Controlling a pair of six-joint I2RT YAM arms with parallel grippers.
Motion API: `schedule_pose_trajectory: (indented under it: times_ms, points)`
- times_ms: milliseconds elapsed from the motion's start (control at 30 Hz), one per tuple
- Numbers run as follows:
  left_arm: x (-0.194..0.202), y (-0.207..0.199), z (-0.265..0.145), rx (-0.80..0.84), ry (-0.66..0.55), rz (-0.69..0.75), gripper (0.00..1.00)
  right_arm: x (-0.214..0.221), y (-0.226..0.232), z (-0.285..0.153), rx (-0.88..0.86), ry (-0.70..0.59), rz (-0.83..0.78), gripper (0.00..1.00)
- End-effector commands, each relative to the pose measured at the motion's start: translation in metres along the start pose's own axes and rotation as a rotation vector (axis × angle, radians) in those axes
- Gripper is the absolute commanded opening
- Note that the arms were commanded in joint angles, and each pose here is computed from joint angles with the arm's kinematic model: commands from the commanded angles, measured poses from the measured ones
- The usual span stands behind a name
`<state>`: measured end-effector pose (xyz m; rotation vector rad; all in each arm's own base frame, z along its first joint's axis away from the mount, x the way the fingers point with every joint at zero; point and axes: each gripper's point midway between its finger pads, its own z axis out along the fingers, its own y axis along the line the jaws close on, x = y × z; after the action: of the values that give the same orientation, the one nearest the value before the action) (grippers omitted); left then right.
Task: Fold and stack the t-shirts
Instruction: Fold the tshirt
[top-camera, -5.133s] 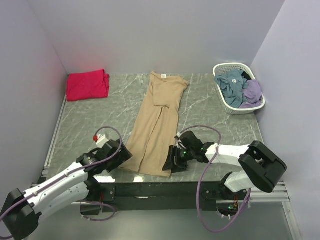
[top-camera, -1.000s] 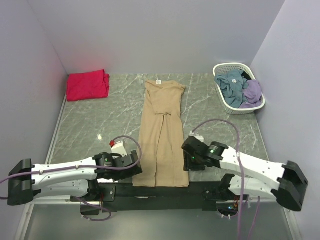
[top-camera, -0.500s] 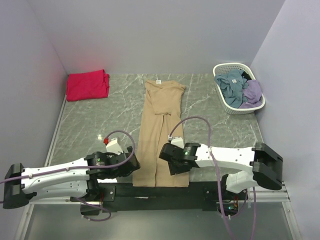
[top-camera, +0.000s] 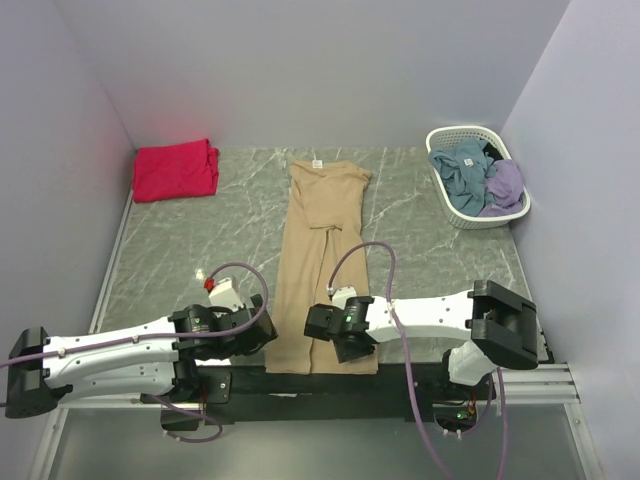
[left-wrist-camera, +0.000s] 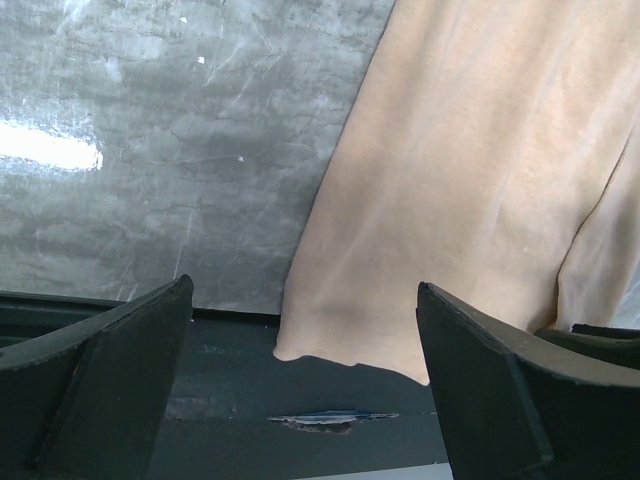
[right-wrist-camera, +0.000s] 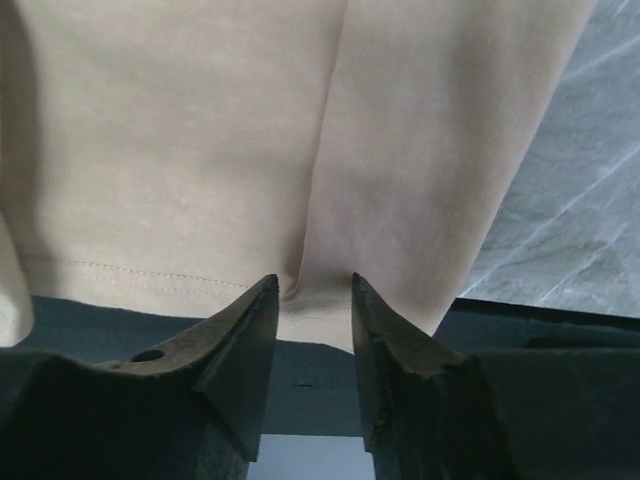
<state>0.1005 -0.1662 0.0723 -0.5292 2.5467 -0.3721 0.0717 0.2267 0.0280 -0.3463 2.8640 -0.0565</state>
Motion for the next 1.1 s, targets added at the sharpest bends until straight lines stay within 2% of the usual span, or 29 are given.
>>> schedule_pose_trajectory:
  times_ms: [0, 133, 233, 267, 300, 633, 933, 1033, 1067]
  points:
    - [-0.002, 0.001, -0.001, 0.010, -0.011, 0.003, 1.00, -0.009, 0.001, -0.006, 0.028, -0.045, 0.038, 0.39]
    - [0.000, 0.004, 0.000, 0.019, -0.004, -0.014, 0.99, -0.007, -0.001, -0.002, 0.044, -0.035, 0.028, 0.27]
    - [0.000, 0.005, -0.001, 0.026, -0.003, -0.025, 1.00, -0.009, 0.002, -0.005, 0.040, -0.040, 0.019, 0.12]
    - [0.000, 0.006, 0.000, 0.026, -0.003, -0.028, 0.99, -0.011, 0.005, -0.006, 0.029, -0.044, 0.016, 0.02]
    - [0.000, 0.006, -0.001, 0.026, -0.003, -0.030, 0.99, -0.015, 0.008, -0.009, 0.019, -0.053, 0.011, 0.00]
    - [0.002, 0.006, 0.001, 0.022, 0.003, -0.021, 0.99, -0.019, 0.031, -0.031, -0.070, -0.062, -0.022, 0.00]
    - [0.001, 0.007, 0.001, 0.019, 0.001, -0.021, 0.99, 0.008, 0.050, -0.019, -0.106, 0.037, -0.082, 0.00]
    - [0.002, 0.006, 0.001, 0.022, 0.003, -0.018, 1.00, 0.012, 0.047, -0.016, -0.085, 0.055, -0.085, 0.06]
    - [0.001, 0.006, 0.001, 0.021, 0.001, -0.016, 1.00, 0.013, 0.048, -0.015, -0.094, 0.059, -0.085, 0.13]
